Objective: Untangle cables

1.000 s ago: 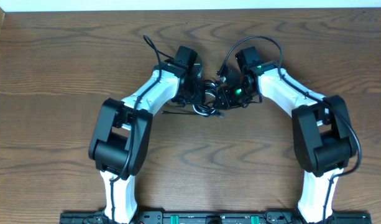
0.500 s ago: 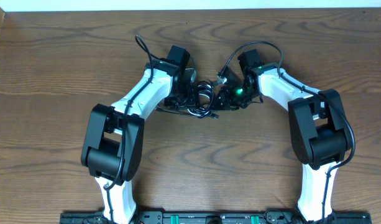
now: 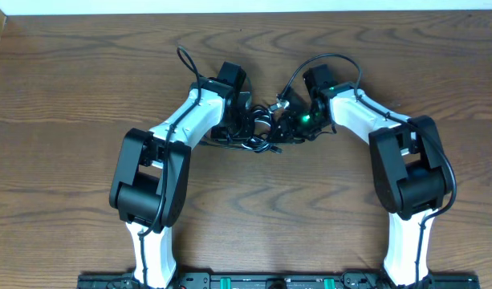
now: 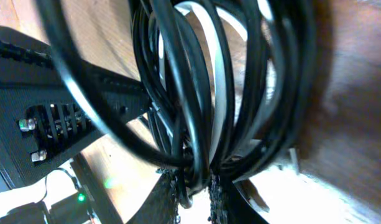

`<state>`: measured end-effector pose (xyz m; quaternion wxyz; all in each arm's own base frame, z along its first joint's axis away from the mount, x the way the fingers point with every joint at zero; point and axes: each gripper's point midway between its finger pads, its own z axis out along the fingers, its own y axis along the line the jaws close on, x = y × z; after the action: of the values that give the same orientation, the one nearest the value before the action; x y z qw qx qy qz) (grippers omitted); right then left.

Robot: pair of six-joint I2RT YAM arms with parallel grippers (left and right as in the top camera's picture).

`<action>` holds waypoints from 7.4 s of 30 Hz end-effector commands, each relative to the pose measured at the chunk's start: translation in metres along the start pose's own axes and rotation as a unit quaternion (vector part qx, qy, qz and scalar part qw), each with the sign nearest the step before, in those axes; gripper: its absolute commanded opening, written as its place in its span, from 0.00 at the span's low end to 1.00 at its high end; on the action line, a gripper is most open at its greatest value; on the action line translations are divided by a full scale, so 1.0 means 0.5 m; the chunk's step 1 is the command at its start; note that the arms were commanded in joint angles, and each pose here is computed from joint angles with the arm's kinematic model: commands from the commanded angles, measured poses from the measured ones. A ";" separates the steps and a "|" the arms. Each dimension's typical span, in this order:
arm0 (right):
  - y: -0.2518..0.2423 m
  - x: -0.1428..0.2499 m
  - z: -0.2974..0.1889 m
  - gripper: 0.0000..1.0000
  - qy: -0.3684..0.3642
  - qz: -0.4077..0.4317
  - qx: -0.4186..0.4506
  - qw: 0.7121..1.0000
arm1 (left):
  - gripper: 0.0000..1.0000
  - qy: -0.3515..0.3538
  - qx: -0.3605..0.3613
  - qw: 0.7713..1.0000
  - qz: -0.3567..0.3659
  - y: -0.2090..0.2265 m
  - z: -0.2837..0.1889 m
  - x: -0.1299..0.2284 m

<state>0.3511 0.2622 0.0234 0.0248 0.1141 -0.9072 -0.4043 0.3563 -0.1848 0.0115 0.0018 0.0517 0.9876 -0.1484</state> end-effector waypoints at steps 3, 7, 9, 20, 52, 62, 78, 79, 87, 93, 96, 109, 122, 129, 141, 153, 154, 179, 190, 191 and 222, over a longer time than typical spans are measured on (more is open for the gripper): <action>0.013 0.013 0.045 0.13 0.018 0.017 -0.005 1.000 | 0.07 0.023 -0.030 0.999 0.002 0.036 0.038 0.015; 0.033 0.012 0.063 0.13 0.018 -0.001 -0.009 1.000 | 0.08 0.023 -0.030 0.999 0.003 0.036 0.038 0.015; 0.043 0.009 0.071 0.04 0.015 -0.015 -0.012 1.000 | 0.08 0.023 -0.030 0.999 0.004 0.036 0.038 0.015; 0.068 -0.013 0.003 0.01 -0.002 -0.037 -0.121 0.992 | 0.08 0.025 -0.031 0.999 0.005 0.036 0.038 0.017; 0.037 -0.107 -0.207 0.40 -0.147 -0.074 0.081 0.983 | 0.17 -0.083 -0.006 0.996 0.009 0.003 -0.136 -0.042; 0.111 -0.135 -0.168 0.08 -0.176 -0.178 0.131 0.959 | 0.17 -0.083 -0.076 0.993 -0.032 0.059 -0.135 -0.035; -0.118 -0.092 -0.145 0.03 -0.125 -0.006 0.308 0.943 | 0.17 -0.046 -0.062 0.996 -0.039 0.055 -0.120 0.002; -0.119 -0.076 -0.142 0.03 -0.110 0.009 0.300 0.947 | 0.17 -0.046 -0.062 0.996 -0.039 0.055 -0.120 0.002; -0.034 0.044 -0.075 0.03 -0.010 0.182 0.185 0.966 | 0.17 -0.034 -0.018 0.999 -0.038 0.024 -0.117 0.009; 0.041 -0.015 -0.024 0.07 -0.056 0.133 0.130 0.981 | 0.11 -0.024 -0.001 0.999 -0.039 0.014 -0.117 0.017; 0.078 -0.058 -0.029 0.04 -0.084 0.081 0.103 0.988 | 0.08 -0.023 -0.002 0.999 -0.048 0.030 -0.123 0.017; 0.031 0.018 -0.100 0.01 0.006 0.007 0.215 0.976 | 0.08 -0.006 0.021 0.992 -0.121 0.046 -0.133 0.027; -0.011 0.044 -0.316 0.01 -0.029 0.076 0.321 0.944 | 0.08 0.041 0.117 0.989 -0.083 -0.099 -0.106 0.065; -0.105 0.115 -0.308 0.01 0.008 0.170 0.332 0.928 | 0.08 0.071 0.070 0.994 -0.041 -0.158 -0.031 0.111; -0.085 0.108 -0.039 0.03 -0.065 0.249 0.157 0.953 | 0.07 0.020 -0.064 0.995 -0.068 -0.024 -0.031 0.067; 0.177 -0.028 0.030 0.01 -0.153 0.052 -0.053 0.985 | 0.08 0.032 -0.073 0.985 -0.151 0.098 -0.069 0.056; 0.183 -0.023 0.023 0.02 -0.141 0.059 -0.053 0.987 | 0.07 0.031 -0.072 0.984 -0.161 0.111 -0.073 0.054; 0.085 -0.198 -0.159 0.04 -0.331 -0.107 0.226 0.910 | 0.07 -0.068 0.022 0.990 -0.121 0.009 0.015 -0.079; 0.063 -0.185 -0.197 0.04 -0.283 -0.113 0.122 0.945 | 0.08 0.075 0.123 0.980 0.139 -0.087 -0.040 0.081; 0.074 -0.180 -0.194 0.04 -0.275 -0.128 0.104 0.947 | 0.08 0.082 0.102 0.982 0.136 -0.075 -0.046 0.084; 0.089 0.055 0.130 0.01 -0.026 0.027 0.091 0.995 | 0.08 -0.002 -0.068 0.930 -0.361 0.199 -0.220 0.055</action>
<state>0.3046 0.3309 0.0235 -0.0259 0.1438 -0.9351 -0.3229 0.3376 -0.0553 0.0818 -0.0564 -0.2999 0.9496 -0.0717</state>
